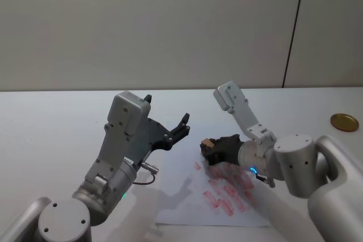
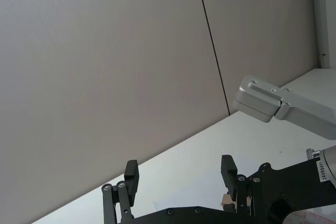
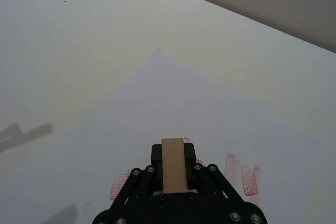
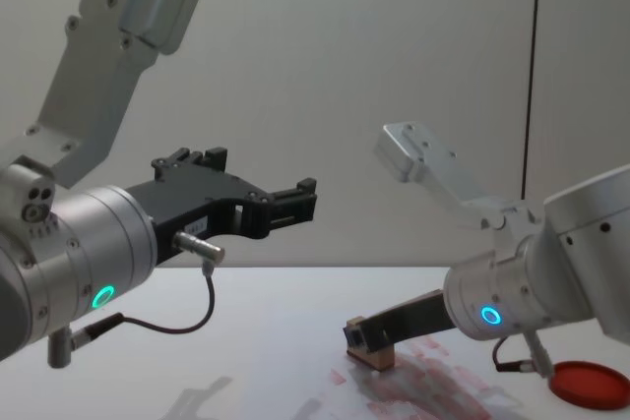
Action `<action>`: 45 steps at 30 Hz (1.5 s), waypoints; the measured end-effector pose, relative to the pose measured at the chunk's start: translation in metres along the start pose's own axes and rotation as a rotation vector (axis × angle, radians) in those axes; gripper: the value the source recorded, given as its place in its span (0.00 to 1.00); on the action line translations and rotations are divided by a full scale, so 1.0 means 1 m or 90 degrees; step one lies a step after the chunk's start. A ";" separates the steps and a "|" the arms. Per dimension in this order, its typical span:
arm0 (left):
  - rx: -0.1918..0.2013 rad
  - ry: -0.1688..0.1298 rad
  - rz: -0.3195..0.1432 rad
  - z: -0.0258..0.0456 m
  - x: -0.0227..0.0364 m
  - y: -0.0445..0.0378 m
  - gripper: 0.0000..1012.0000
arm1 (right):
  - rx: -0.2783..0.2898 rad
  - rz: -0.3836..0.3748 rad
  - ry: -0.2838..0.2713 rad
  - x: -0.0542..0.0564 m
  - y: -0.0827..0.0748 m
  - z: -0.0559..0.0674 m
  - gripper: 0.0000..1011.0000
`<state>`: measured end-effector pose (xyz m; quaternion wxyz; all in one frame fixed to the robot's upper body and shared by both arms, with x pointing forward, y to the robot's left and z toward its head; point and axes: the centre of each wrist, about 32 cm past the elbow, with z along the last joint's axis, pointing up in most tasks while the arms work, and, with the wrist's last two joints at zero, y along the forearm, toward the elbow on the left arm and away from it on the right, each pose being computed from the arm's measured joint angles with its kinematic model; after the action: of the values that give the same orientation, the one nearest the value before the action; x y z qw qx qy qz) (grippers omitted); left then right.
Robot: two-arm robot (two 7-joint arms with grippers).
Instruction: Use the one hand to pick up the stamp and affix it onto the A4 paper.
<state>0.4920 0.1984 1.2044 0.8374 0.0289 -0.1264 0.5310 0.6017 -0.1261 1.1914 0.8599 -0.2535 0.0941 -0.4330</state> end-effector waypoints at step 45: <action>0.000 0.000 0.000 0.0000 0.0000 0.0000 0.98 | 0.114 -0.046 0.001 0.003 -0.029 0.022 0.22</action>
<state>0.4920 0.1984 1.2044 0.8374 0.0289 -0.1265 0.5310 0.5918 -0.1348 1.2256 0.8626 -0.1789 0.0466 -0.4709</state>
